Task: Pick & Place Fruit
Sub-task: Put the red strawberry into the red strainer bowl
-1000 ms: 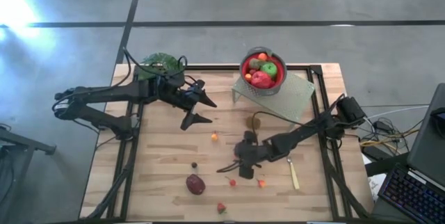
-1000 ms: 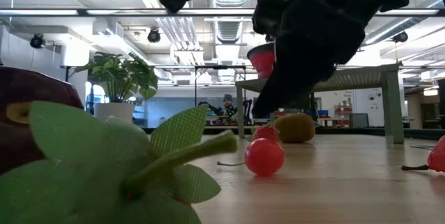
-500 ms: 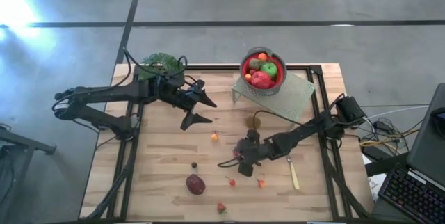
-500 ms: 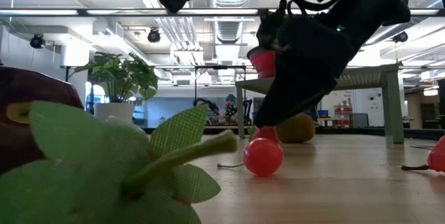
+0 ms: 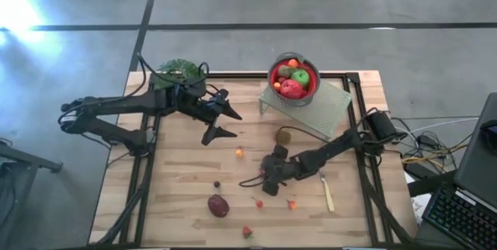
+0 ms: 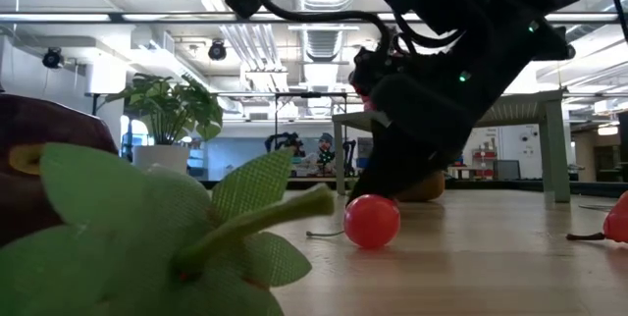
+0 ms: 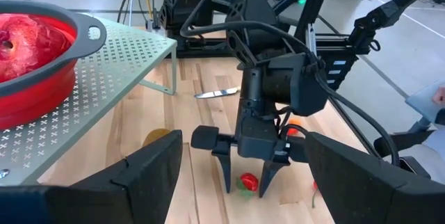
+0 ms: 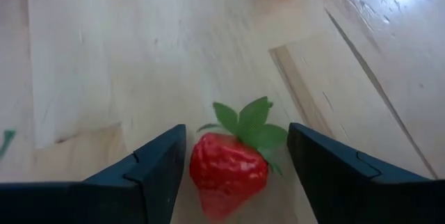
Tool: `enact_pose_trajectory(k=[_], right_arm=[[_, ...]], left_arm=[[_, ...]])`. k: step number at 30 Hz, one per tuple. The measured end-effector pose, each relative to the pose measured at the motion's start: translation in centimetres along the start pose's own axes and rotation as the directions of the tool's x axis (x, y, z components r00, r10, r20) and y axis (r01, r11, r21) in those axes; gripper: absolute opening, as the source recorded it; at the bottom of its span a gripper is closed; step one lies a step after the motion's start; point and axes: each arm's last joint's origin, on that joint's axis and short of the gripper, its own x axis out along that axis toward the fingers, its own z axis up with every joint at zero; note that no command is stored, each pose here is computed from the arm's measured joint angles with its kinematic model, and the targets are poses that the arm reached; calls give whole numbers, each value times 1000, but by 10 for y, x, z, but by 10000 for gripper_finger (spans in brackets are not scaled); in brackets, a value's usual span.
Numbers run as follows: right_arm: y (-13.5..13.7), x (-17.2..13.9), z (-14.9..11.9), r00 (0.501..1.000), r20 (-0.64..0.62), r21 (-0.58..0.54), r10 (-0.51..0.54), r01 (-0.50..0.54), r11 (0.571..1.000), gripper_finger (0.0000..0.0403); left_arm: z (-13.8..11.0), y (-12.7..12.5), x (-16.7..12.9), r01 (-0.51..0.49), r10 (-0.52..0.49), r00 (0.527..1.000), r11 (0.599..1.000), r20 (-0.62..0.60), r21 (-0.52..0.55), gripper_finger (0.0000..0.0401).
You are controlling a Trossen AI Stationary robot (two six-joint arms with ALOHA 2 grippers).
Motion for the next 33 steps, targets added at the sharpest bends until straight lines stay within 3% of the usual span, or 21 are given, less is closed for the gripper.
enact_pose_trajectory(k=[17,33], right_arm=[[1,-19,12,997,-23,-6,70,-70,998,83],[1,-46,32,990,55,-61,127,-123,990,76]], left_arm=[[0,0,0,0,0,1000,1000,0,0,308],[0,0,0,0,0,1000,1000,0,0,308]])
